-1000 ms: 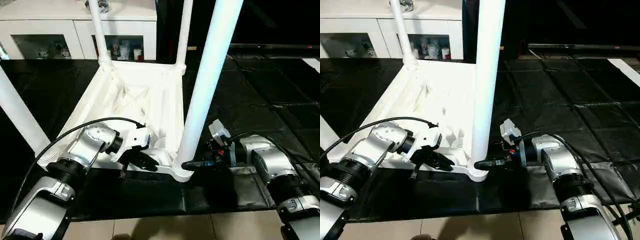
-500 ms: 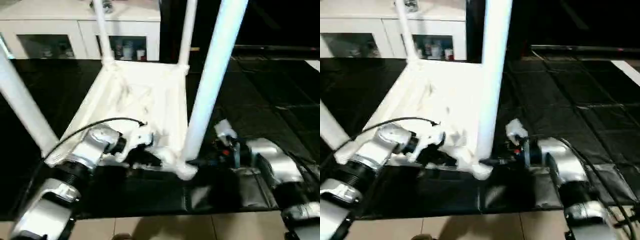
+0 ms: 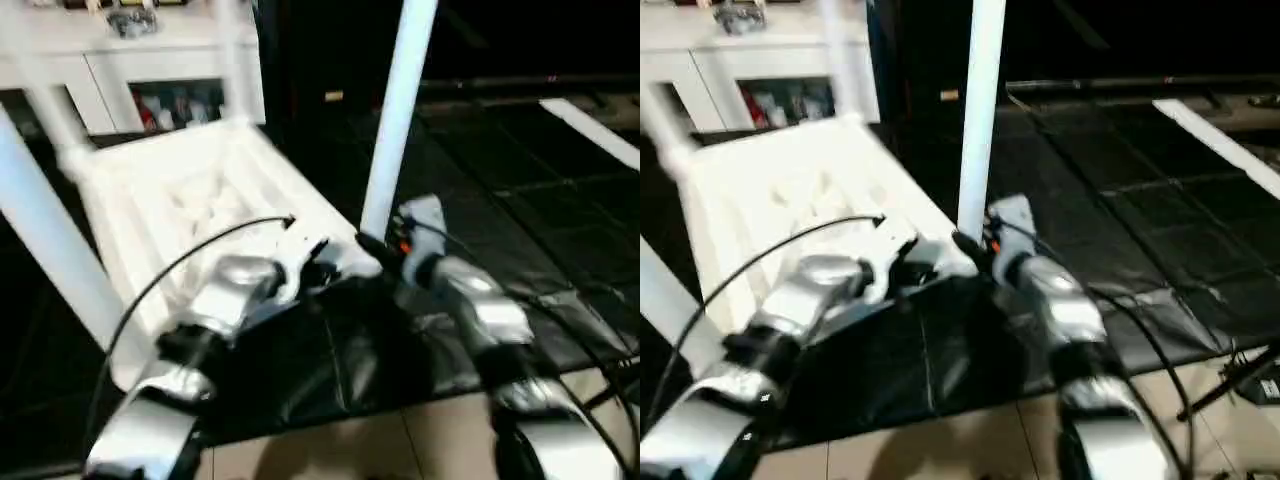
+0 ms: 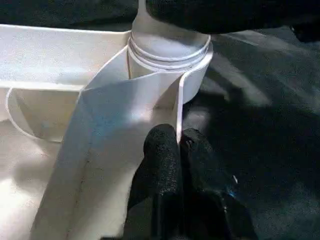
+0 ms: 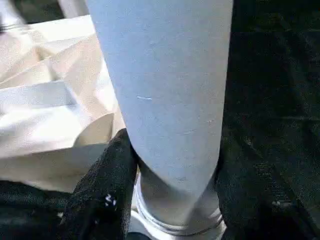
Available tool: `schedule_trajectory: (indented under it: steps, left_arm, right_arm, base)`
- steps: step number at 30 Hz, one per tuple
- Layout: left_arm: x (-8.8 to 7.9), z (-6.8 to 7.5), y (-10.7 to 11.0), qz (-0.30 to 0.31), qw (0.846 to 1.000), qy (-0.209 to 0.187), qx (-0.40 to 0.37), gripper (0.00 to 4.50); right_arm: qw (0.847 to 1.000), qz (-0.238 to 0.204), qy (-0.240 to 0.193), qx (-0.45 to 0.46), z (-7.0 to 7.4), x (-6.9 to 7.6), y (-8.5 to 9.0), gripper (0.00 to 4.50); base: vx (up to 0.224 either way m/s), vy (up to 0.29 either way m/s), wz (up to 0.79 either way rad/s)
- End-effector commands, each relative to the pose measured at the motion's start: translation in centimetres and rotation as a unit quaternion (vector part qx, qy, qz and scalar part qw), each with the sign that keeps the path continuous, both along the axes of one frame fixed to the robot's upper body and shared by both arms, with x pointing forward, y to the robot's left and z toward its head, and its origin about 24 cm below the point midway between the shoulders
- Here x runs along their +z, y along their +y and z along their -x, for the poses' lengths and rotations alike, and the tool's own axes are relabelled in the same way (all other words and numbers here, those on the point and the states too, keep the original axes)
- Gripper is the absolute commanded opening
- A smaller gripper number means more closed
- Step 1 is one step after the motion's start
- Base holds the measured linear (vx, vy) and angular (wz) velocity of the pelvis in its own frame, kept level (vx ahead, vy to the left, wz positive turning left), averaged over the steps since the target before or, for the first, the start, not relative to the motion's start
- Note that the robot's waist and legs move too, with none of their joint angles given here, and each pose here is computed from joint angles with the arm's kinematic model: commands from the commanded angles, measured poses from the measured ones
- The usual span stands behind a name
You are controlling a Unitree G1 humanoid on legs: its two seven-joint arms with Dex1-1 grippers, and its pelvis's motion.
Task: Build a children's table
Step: Rotate leg to tighten
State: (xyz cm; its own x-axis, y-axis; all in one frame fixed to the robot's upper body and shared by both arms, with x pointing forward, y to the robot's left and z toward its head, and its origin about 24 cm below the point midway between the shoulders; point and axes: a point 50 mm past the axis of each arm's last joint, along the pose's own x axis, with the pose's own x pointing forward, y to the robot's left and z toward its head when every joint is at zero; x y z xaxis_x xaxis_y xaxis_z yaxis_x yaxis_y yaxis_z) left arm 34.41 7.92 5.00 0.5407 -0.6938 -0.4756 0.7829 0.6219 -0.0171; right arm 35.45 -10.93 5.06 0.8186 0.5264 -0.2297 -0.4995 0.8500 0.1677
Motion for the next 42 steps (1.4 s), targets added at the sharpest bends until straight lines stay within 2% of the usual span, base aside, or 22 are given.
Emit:
schedule_trajectory:
  steps: [1, 5, 10, 11, 13, 16, 17, 18, 21, 23, 27, 33, 42]
  left_arm:
    - [2.1, -0.5, -2.8, 0.023, 0.999, -0.038, -0.024, 0.0]
    - [2.1, -0.5, -2.8, 0.015, 0.999, -0.04, -0.023, 0.0]
    - [1.7, -0.2, -1.8, -0.014, 0.996, -0.044, -0.07, 0.0]
    - [1.6, 0.0, -1.3, -0.023, 0.995, -0.04, -0.09, 0.0]
    - [1.5, 0.2, -0.5, -0.027, 0.993, -0.032, -0.115, 0.0]
    - [1.5, 0.5, 0.1, -0.031, 0.99, -0.025, -0.133, 0.0]
    - [1.5, 0.8, 0.5, -0.035, 0.983, -0.035, -0.177, 0.0]
    - [1.5, 1.0, 0.7, -0.037, 0.979, -0.039, -0.197, 0.0]
    - [1.3, 1.8, 1.8, -0.056, 0.962, -0.025, -0.265, 0.0]
    - [1.4, 2.0, 2.1, -0.054, 0.957, -0.018, -0.285, 0.0]
    - [1.8, 2.6, 2.9, -0.046, 0.936, 0.002, -0.348, 0.0]
    - [1.7, 3.2, 3.6, -0.071, 0.906, 0.018, -0.416, 0.0]
    - [1.6, 3.7, 3.3, -0.069, 0.893, 0.024, -0.444, 0.0]
  right_arm:
    - [0.997, -0.013, 0.048, 0.067, 1.6, -2.1, 4.0, 2.56]
    - [0.997, -0.023, 0.044, 0.056, 1.5, -1.9, 3.9, 2.93]
    - [0.998, -0.033, 0.017, 0.056, 1.5, -1.6, 2.3, 3.39]
    - [0.995, -0.045, 0.002, 0.088, 2.0, -1.3, 1.7, 3.48]
    - [0.99, -0.028, -0.02, 0.137, 2.9, -1.2, 0.5, 3.56]
    - [0.987, -0.012, -0.026, 0.16, 3.4, -1.3, -0.4, 3.87]
    - [0.984, -0.009, -0.029, 0.175, 3.8, -1.1, -1.6, 3.92]
    - [0.983, -0.008, -0.031, 0.18, 3.9, -1.0, -2.1, 3.92]
    - [0.974, 0.017, -0.035, 0.222, 4.4, -0.3, -4.1, 4.29]
    - [0.967, 0.026, -0.032, 0.252, 4.8, 0.1, -4.8, 4.34]
    - [0.939, 0.028, -0.026, 0.343, 5.9, 1.1, -5.9, 4.34]
    - [0.906, 0.012, 0.01, 0.423, 6.1, 1.3, -5.7, 4.34]
    - [0.891, -0.004, 0.028, 0.453, 5.5, 1.1, -4.9, 3.57]
  base:
    - [0.0, 0.0, 0.0]
    - [0.0, 0.0, 0.0]
    - [0.0, 0.0, 0.0]
    - [0.0, 0.0, 0.0]
    - [0.0, 0.0, 0.0]
    - [0.0, 0.0, 0.0]
    - [0.0, 0.0, 0.0]
    - [0.0, 0.0, 0.0]
    - [0.0, 0.0, 0.0]
    - [0.0, 0.0, 0.0]
    - [0.0, 0.0, 0.0]
    - [0.0, 0.0, 0.0]
    - [0.0, 0.0, 0.0]
